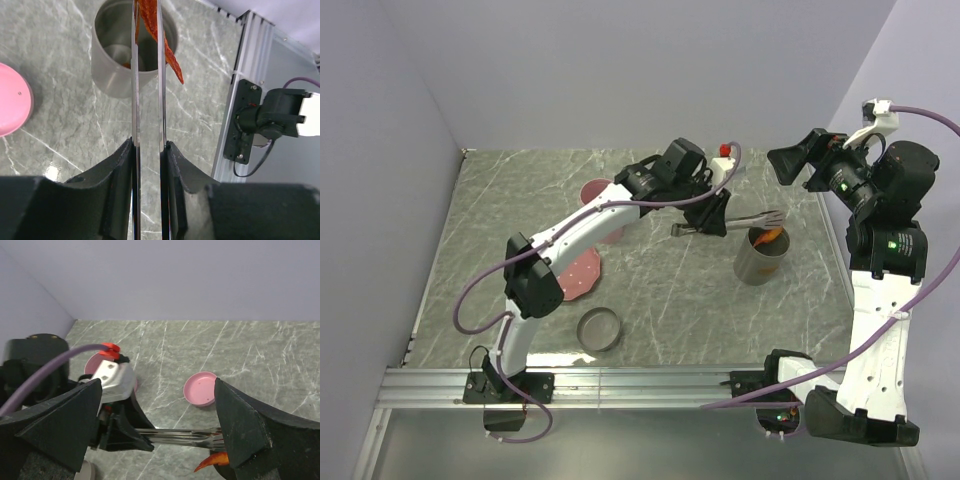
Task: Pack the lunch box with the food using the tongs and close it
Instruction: Place the food into the lunch box, then put down the clamp
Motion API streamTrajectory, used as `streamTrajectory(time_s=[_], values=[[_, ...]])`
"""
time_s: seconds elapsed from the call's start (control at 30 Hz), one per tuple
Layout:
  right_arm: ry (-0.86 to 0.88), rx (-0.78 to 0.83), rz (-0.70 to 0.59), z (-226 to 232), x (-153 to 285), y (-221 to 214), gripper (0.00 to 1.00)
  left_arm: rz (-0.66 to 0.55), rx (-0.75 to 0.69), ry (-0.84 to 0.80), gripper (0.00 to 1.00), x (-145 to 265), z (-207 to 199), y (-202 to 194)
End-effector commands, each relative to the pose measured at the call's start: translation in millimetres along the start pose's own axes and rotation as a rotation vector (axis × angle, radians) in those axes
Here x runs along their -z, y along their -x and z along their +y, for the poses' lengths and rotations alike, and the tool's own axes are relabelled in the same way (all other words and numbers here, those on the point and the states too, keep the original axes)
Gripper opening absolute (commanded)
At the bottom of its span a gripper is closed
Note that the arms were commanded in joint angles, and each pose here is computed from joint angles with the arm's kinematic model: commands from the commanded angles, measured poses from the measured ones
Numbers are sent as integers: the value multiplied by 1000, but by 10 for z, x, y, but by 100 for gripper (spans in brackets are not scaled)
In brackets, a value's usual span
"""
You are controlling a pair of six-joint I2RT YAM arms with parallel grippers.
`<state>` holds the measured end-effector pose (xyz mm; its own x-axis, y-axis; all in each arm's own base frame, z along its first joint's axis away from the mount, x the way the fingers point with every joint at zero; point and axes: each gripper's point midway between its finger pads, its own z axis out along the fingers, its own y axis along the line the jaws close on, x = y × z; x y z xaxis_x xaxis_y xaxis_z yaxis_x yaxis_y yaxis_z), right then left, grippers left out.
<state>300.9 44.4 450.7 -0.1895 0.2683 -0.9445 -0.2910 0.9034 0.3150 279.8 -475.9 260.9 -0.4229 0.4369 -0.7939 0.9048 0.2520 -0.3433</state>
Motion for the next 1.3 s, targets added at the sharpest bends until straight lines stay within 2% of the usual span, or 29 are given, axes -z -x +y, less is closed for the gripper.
streamTrajectory(time_s=[0.0,0.13,0.2,0.33,0.37,0.57,0.97,1.27], values=[[0,41,-40,37,64,139,100,-90,-46,-27,4,31,-136,311],[-4,40,-31,24,56,127,100,-75,-35,-13,6,-27,-101,257],[-3,38,-30,20,49,117,100,-66,-32,-9,10,-49,-95,225],[2,34,-30,27,43,109,100,-73,-31,4,31,-25,-88,245],[0,30,-26,15,37,94,100,-76,-29,8,39,-20,-85,254],[3,34,-29,34,54,107,100,-94,-38,29,52,22,-76,320],[3,34,-29,35,57,105,100,-139,-93,60,50,267,-158,508],[1,46,-19,24,78,47,100,-152,-73,146,46,860,-2,422]])
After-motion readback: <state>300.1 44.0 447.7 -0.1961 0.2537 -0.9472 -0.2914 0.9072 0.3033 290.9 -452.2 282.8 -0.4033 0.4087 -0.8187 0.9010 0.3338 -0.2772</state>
